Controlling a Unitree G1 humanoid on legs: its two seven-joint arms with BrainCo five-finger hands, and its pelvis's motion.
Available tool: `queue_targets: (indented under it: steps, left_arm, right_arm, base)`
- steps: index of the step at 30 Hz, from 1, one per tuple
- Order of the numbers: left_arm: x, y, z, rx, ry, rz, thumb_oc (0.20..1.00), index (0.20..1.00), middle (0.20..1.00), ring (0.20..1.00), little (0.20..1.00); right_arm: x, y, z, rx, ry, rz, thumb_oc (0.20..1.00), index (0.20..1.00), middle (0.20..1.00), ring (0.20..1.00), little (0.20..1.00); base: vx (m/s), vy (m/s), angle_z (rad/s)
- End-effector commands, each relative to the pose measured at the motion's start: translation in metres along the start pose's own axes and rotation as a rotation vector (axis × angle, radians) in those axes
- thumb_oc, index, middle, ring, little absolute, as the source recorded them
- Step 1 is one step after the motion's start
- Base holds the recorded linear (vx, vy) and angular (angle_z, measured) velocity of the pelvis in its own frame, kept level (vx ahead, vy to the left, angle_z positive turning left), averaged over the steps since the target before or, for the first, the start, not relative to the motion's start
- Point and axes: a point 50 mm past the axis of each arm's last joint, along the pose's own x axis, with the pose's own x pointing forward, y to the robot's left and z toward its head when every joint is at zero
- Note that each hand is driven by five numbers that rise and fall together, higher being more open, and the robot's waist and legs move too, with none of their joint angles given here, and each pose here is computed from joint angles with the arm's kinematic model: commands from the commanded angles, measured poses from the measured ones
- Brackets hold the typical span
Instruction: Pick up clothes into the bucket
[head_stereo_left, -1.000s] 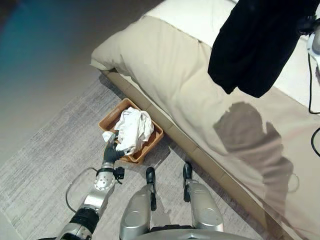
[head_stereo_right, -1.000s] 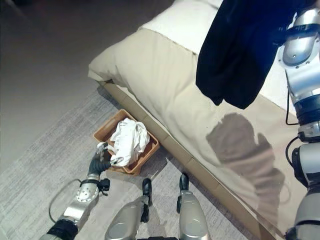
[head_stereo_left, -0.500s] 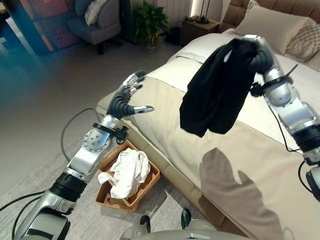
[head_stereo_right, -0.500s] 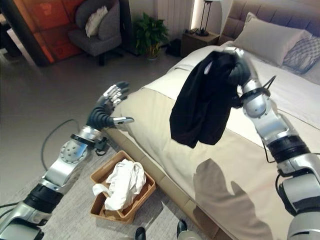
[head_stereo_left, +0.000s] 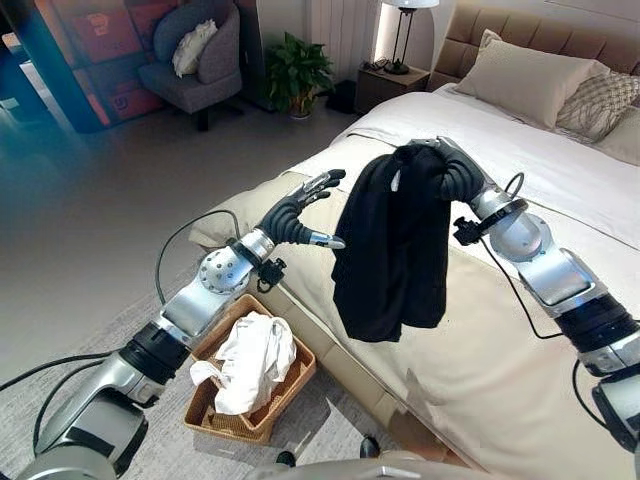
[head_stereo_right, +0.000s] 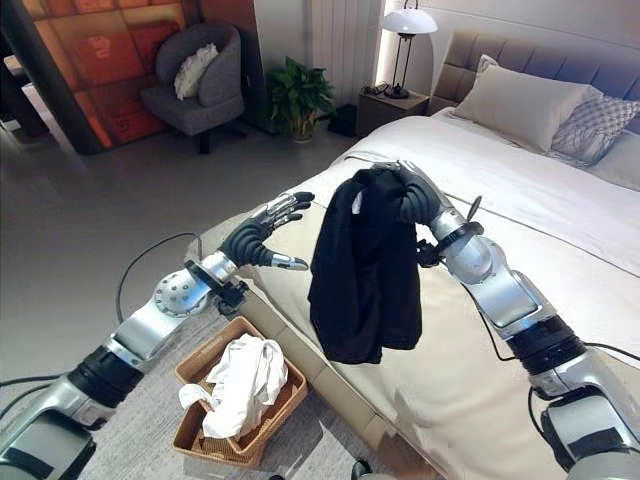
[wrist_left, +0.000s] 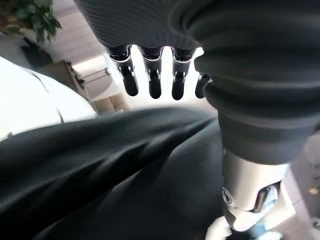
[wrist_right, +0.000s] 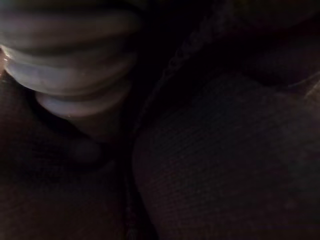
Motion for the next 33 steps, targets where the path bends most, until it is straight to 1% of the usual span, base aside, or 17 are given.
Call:
queue_targets:
  steps: [1, 8, 12, 14, 16, 18, 20, 21, 22, 26, 28, 29, 30, 33]
  left_arm:
    - [0.019, 0.003, 0.002, 0.094, -0.014, 0.016, 1.000, 1.000, 1.000, 1.000, 1.000]
    - [0.020, -0.006, -0.017, 0.110, 0.055, 0.059, 1.000, 1.000, 1.000, 1.000, 1.000]
    - [0.024, -0.017, -0.017, 0.033, 0.049, 0.027, 1.000, 1.000, 1.000, 1.000, 1.000]
    - [0.027, -0.023, -0.012, -0.055, 0.025, -0.023, 1.000, 1.000, 1.000, 1.000, 1.000]
    - [0.029, -0.032, -0.002, -0.177, -0.009, -0.123, 1.000, 1.000, 1.000, 1.000, 1.000]
    - [0.032, -0.039, 0.005, -0.254, -0.029, -0.184, 1.000, 1.000, 1.000, 1.000, 1.000]
    - [0.036, -0.046, 0.013, -0.284, -0.041, -0.253, 1.000, 1.000, 1.000, 1.000, 1.000]
    - [0.036, -0.046, 0.013, -0.284, -0.041, -0.254, 1.000, 1.000, 1.000, 1.000, 1.000]
    - [0.039, -0.049, 0.018, -0.296, -0.047, -0.301, 1.000, 1.000, 1.000, 1.000, 1.000]
    - [0.046, -0.057, 0.026, -0.299, -0.058, -0.362, 1.000, 1.000, 1.000, 1.000, 1.000]
    - [0.048, -0.065, 0.029, -0.350, -0.059, -0.416, 1.000, 1.000, 1.000, 1.000, 1.000]
    - [0.048, -0.065, 0.029, -0.350, -0.059, -0.416, 1.000, 1.000, 1.000, 1.000, 1.000]
    - [0.049, -0.072, 0.033, -0.419, -0.055, -0.483, 1.000, 1.000, 1.000, 1.000, 1.000]
    - [0.047, -0.078, 0.034, -0.475, -0.043, -0.529, 1.000, 1.000, 1.000, 1.000, 1.000]
  right_arm:
    - [0.007, -0.026, 0.036, 0.065, -0.199, -0.126, 0.200, 0.200, 0.200, 0.200, 0.200]
    - [0.008, -0.015, 0.073, 0.144, -0.382, -0.120, 0.200, 0.200, 0.200, 0.200, 0.200]
    - [0.009, -0.010, 0.086, 0.172, -0.445, -0.095, 0.200, 0.200, 0.200, 0.200, 0.200]
    - [0.010, -0.009, 0.090, 0.191, -0.463, -0.081, 0.200, 0.200, 0.200, 0.200, 0.200]
    - [0.011, -0.008, 0.095, 0.206, -0.486, -0.054, 0.200, 0.200, 0.200, 0.200, 0.200]
    - [0.011, -0.002, 0.100, 0.231, -0.507, -0.018, 0.200, 0.200, 0.200, 0.200, 0.200]
    - [0.012, 0.001, 0.102, 0.231, -0.516, 0.008, 0.200, 0.200, 0.200, 0.200, 0.200]
    - [0.012, 0.001, 0.102, 0.231, -0.517, 0.008, 0.200, 0.200, 0.200, 0.200, 0.200]
    - [0.012, 0.004, 0.106, 0.245, -0.534, 0.028, 0.200, 0.200, 0.200, 0.200, 0.200]
    - [0.012, 0.009, 0.112, 0.256, -0.558, 0.053, 0.200, 0.200, 0.200, 0.200, 0.200]
    - [0.013, 0.012, 0.116, 0.261, -0.576, 0.068, 0.200, 0.200, 0.200, 0.200, 0.200]
    - [0.013, 0.012, 0.116, 0.261, -0.576, 0.068, 0.200, 0.200, 0.200, 0.200, 0.200]
    - [0.013, 0.014, 0.118, 0.270, -0.585, 0.080, 0.200, 0.200, 0.200, 0.200, 0.200]
    - [0.014, 0.015, 0.119, 0.270, -0.589, 0.090, 0.200, 0.200, 0.200, 0.200, 0.200]
  base:
    - [0.00, 0.000, 0.00]
    - [0.00, 0.000, 0.00]
    - [0.00, 0.000, 0.00]
    - [0.00, 0.000, 0.00]
    - [0.00, 0.000, 0.00]
    - [0.00, 0.000, 0.00]
    - [0.00, 0.000, 0.00]
    - [0.00, 0.000, 0.00]
    - [0.00, 0.000, 0.00]
    - [0.00, 0.000, 0.00]
    - [0.00, 0.000, 0.00]
    - [0.00, 0.000, 0.00]
    - [0.00, 0.000, 0.00]
    - [0.01, 0.000, 0.01]
